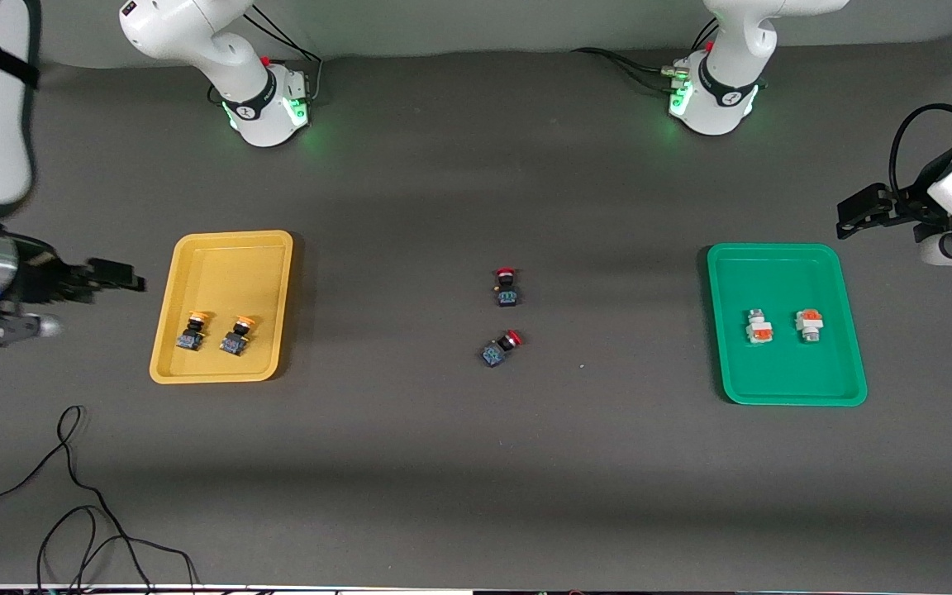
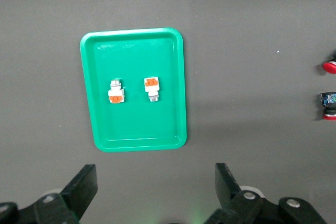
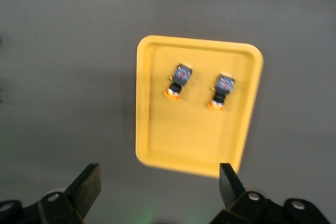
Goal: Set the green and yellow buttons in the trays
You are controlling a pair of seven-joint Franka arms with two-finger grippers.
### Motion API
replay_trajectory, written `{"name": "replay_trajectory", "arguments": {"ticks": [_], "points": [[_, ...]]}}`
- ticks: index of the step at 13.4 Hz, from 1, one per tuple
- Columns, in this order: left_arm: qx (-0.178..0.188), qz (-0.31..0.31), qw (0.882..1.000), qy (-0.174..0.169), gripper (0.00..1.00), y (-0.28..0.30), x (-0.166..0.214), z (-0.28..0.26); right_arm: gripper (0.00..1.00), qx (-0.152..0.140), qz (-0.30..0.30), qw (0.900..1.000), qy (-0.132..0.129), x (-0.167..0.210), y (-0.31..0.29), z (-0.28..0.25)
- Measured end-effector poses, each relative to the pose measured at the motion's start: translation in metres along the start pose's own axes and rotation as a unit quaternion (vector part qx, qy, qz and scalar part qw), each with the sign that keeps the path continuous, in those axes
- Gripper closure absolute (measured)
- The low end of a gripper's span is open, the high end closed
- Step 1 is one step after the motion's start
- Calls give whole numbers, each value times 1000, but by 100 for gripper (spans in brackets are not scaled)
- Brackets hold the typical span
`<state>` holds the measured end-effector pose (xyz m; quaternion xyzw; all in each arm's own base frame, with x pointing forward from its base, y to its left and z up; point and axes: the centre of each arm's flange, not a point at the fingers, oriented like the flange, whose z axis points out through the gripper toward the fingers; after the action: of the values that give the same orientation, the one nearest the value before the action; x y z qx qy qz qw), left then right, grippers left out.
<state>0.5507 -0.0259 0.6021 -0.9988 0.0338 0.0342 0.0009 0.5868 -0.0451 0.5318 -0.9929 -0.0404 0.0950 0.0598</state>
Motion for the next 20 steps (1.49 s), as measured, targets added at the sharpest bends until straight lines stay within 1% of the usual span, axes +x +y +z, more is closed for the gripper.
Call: {"name": "replay_trajectory", "arguments": {"ticks": [3, 4, 5, 7, 9, 14, 17, 20], "points": [[0, 0, 1000, -1, 0, 0, 0, 1, 0, -36, 28, 999, -2, -18, -15, -59], [0, 0, 1000, -1, 0, 0, 1, 1, 0, -44, 46, 998, -2, -22, -13, -69], [0, 0, 1000, -1, 0, 0, 1, 1, 0, -46, 70, 996, -5, -28, -7, -74], [0, 0, 1000, -1, 0, 0, 1, 1, 0, -42, 114, 992, -15, -38, 10, -78], [0, 0, 1000, -1, 0, 0, 1, 1, 0, -41, 138, 989, -19, -41, 12, -79], [0, 0, 1000, -1, 0, 0, 1, 1, 0, -46, 131, 990, -22, -35, -13, -75], [0, 0, 1000, -1, 0, 0, 1, 1, 0, -45, 131, 990, -22, -35, -12, -75], [0, 1, 1000, -1, 0, 0, 1, 1, 0, -31, 133, 990, -25, -37, 1, -74]]}}
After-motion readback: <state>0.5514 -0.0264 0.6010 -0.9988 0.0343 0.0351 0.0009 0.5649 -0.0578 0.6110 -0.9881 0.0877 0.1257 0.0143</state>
